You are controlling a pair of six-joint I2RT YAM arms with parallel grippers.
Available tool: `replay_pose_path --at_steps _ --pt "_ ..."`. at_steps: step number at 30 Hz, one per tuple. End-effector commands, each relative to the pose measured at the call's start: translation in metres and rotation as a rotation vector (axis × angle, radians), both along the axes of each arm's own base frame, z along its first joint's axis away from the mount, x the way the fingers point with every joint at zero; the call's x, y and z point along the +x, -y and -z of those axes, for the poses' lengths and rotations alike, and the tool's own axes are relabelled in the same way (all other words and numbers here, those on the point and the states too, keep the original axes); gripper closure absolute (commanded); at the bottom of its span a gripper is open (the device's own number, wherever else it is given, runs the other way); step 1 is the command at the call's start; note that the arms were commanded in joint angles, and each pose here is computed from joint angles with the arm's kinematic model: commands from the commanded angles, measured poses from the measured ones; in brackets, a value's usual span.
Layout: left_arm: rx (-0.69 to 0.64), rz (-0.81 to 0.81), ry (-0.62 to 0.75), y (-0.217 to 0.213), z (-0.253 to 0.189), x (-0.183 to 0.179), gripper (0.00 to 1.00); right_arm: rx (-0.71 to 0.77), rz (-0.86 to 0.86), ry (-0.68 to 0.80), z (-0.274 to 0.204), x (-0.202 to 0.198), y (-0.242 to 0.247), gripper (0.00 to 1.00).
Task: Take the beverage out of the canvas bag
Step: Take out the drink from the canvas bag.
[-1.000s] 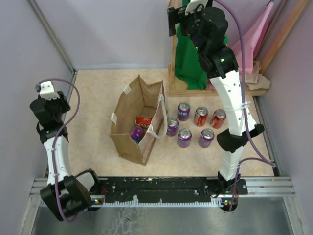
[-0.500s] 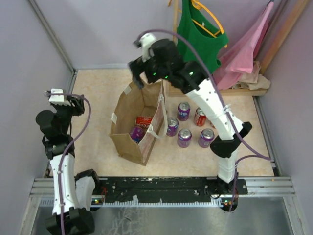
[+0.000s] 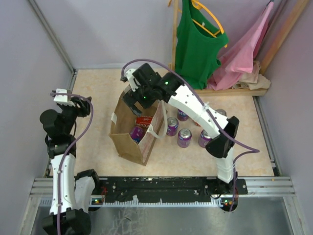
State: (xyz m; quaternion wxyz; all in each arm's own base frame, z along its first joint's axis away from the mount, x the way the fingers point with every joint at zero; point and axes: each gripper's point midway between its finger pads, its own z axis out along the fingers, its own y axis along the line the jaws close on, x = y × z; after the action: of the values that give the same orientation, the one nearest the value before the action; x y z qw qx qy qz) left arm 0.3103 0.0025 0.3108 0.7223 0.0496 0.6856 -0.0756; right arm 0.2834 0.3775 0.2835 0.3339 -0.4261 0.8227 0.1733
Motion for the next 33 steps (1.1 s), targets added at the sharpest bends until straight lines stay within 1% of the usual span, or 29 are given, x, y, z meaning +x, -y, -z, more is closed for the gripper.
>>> replay_pose_path --at_steps 1,3,5,6,12,21,24,33 --pt "-0.019 0.008 0.007 0.003 -0.008 0.001 0.40 -0.088 -0.048 -0.049 0.043 0.003 -0.008 0.01" --pt "-0.028 0.018 -0.017 0.004 -0.004 0.000 0.40 -0.106 -0.055 -0.054 0.055 0.008 -0.014 0.01" --pt "-0.045 0.030 -0.039 0.008 0.001 -0.002 0.35 -0.122 -0.067 -0.064 0.066 0.011 -0.019 0.01" --pt "-0.052 0.034 -0.047 0.009 0.003 -0.004 0.34 -0.129 -0.081 -0.077 0.073 0.011 -0.021 0.01" --pt "-0.063 0.050 -0.057 0.013 0.008 -0.008 0.32 -0.239 -0.082 -0.114 0.122 0.019 -0.020 0.01" --pt "-0.061 0.054 -0.069 0.013 0.015 -0.005 0.31 -0.330 -0.086 -0.137 0.165 0.020 -0.020 0.01" --pt "-0.072 0.063 -0.075 0.016 0.019 -0.004 0.30 -0.381 -0.082 -0.156 0.183 0.017 -0.012 0.01" --pt "-0.076 0.066 -0.086 0.019 0.025 -0.002 0.30 -0.498 -0.093 -0.230 0.232 -0.011 0.014 0.01"
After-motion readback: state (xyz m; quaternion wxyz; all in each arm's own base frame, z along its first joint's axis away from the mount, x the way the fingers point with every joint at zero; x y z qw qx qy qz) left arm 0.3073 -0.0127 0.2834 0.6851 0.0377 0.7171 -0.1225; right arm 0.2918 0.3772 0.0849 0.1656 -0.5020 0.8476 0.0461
